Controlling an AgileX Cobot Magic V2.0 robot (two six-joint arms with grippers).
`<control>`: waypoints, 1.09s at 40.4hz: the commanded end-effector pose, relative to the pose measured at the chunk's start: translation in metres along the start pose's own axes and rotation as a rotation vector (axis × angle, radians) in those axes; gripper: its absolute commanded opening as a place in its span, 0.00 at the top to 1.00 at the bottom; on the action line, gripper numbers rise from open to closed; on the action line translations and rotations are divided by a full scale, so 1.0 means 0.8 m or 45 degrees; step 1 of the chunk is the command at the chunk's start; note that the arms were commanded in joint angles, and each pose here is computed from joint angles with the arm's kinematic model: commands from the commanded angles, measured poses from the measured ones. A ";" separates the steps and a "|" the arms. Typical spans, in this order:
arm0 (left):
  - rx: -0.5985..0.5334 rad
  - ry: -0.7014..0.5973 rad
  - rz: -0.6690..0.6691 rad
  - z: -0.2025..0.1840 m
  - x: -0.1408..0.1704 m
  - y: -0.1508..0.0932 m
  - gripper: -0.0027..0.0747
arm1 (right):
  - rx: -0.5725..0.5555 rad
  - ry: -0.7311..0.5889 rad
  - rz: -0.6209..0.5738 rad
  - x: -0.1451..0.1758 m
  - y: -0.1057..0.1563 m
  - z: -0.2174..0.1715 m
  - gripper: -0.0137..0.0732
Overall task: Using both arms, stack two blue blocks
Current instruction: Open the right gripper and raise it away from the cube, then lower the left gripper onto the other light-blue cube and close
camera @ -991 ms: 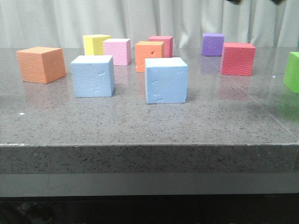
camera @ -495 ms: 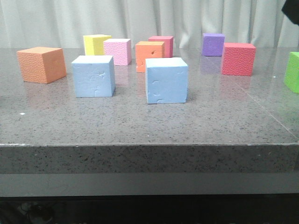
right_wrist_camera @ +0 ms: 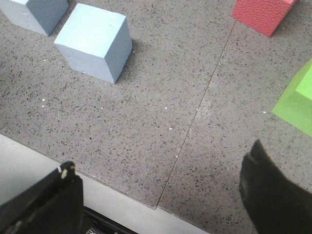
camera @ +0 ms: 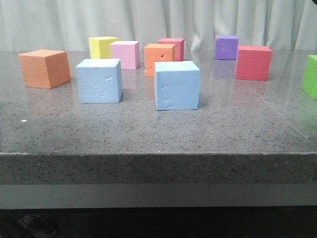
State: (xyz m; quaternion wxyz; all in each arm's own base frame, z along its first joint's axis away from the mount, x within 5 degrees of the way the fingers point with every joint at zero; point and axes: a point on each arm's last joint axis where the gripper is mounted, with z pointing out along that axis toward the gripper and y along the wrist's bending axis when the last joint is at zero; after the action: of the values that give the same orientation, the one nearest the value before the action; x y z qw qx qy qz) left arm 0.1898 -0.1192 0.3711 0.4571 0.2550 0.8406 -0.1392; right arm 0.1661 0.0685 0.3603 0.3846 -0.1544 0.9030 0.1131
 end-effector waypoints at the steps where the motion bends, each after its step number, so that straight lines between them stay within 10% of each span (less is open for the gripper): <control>1: 0.002 -0.051 -0.079 0.020 -0.034 0.000 0.23 | 0.008 -0.105 -0.015 -0.012 0.000 -0.010 0.09; 44: -0.249 0.397 -0.400 0.241 -0.041 0.023 0.22 | 0.008 -0.104 -0.015 -0.012 0.000 -0.010 0.09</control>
State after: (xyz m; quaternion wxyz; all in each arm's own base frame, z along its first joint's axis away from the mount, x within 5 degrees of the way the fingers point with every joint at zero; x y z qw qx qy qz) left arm 0.3510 -0.2021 0.2642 0.2690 0.1025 0.9559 -0.0574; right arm 0.1661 0.0685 0.3603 0.3848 -0.1554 0.9028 0.1127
